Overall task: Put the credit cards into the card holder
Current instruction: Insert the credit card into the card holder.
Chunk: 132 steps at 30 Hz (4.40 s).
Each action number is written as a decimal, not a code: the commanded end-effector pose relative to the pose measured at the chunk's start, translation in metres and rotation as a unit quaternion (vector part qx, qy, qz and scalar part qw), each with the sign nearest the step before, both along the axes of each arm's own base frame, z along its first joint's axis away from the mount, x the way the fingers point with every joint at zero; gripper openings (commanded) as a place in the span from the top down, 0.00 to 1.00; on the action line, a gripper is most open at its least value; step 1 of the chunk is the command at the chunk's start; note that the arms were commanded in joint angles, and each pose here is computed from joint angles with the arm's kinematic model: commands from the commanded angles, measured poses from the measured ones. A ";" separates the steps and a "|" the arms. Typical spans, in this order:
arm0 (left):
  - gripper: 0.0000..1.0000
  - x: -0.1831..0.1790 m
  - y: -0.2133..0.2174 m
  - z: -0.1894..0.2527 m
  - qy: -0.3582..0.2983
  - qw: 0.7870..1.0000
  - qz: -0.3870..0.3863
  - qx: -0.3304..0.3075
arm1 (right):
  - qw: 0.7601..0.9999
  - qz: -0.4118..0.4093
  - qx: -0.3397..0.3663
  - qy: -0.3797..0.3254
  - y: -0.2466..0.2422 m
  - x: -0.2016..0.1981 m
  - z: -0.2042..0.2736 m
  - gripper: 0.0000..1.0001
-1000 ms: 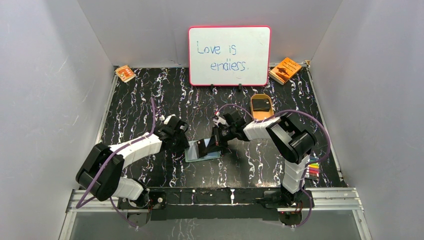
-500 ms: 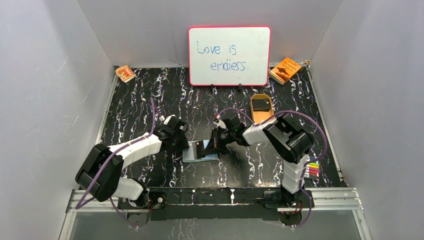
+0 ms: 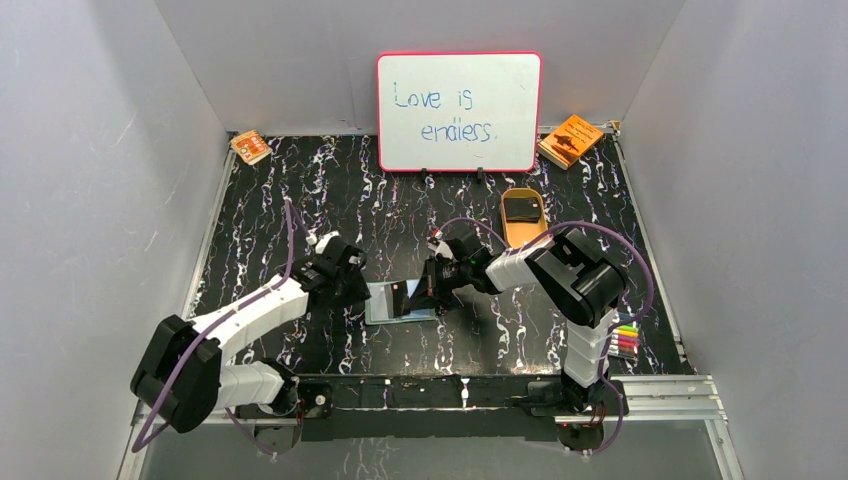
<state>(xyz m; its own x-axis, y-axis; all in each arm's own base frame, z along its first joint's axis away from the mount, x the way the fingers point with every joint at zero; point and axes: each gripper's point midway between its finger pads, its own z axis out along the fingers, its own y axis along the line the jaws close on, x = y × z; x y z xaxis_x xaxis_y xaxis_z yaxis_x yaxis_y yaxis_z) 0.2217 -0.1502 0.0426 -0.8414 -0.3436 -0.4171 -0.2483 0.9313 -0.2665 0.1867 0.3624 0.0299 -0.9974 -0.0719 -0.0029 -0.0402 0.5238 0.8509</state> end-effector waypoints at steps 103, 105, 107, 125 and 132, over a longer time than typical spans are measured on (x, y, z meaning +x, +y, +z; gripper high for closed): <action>1.00 -0.011 -0.044 -0.025 0.052 0.991 -0.050 -0.109 | 0.974 0.052 -0.193 -0.104 0.029 0.014 0.000 0.38; 1.00 -0.012 -0.037 -0.024 0.050 0.993 -0.043 -0.094 | 0.972 0.048 -0.201 -0.114 0.025 0.018 0.003 0.34; 1.00 -0.011 -0.031 -0.023 0.044 0.995 -0.037 -0.084 | 0.970 0.046 -0.202 -0.125 0.022 0.018 0.010 0.21; 0.63 -0.008 -0.027 0.000 0.009 0.995 -0.038 -0.090 | 0.946 0.016 -0.261 -0.192 -0.005 0.038 0.049 0.01; 0.58 -0.007 -0.027 0.000 0.009 0.995 -0.038 -0.088 | 0.946 -0.004 -0.260 -0.193 -0.010 0.037 0.052 0.01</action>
<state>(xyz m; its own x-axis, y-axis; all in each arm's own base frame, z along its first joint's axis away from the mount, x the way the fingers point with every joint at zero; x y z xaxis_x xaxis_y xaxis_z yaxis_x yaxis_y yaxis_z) 0.2148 -0.1772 0.0351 -0.8747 -0.3516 -0.3335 -0.1972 0.8869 -0.4177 0.2149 0.3546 0.0593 -0.9421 -0.1998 -0.2693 -0.2969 0.8702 0.3932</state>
